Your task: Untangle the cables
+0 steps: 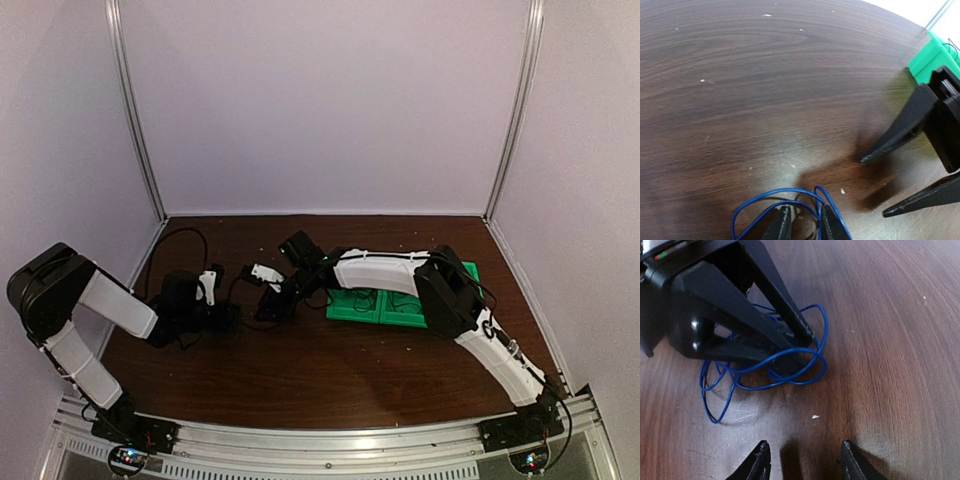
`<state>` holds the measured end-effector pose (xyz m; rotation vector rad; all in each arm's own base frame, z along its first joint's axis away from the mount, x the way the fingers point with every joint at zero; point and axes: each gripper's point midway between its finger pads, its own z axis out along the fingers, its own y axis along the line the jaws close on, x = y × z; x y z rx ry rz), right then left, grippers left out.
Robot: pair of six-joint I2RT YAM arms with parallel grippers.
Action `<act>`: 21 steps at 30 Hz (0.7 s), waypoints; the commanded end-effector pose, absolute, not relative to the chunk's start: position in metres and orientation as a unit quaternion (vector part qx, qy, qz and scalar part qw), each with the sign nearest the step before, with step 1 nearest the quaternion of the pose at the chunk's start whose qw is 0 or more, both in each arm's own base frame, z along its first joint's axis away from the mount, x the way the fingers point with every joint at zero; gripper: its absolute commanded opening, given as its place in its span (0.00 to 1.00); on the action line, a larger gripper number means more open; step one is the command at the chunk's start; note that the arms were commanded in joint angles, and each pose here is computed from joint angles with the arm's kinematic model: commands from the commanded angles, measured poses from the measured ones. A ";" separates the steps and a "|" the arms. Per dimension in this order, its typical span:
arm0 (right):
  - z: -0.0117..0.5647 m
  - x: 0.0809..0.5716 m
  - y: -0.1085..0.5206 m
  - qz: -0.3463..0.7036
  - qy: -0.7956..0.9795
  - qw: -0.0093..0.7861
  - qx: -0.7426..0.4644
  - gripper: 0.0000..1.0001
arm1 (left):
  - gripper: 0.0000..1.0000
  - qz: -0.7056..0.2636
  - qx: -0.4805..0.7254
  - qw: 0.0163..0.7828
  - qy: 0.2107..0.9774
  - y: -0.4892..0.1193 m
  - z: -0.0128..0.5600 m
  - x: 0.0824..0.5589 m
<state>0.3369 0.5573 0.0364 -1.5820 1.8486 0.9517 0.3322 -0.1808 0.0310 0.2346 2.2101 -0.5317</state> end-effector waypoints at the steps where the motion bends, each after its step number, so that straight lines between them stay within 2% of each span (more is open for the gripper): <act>1: 0.045 0.344 0.576 0.380 0.666 0.284 -0.575 0.49 | 0.19 -0.256 0.129 0.429 0.857 -0.197 0.041 0.330; 10: 0.042 0.348 0.593 0.420 0.649 0.295 -0.561 0.47 | 0.08 -0.282 0.140 0.419 0.852 -0.204 0.043 0.322; 16: 0.039 0.347 0.590 0.437 0.637 0.285 -0.568 0.47 | 0.00 -0.324 0.139 0.421 0.836 -0.207 0.064 0.301; 21: 0.047 0.339 0.585 0.482 0.610 0.263 -0.572 0.41 | 0.00 -0.305 0.110 0.424 0.845 -0.188 0.071 0.285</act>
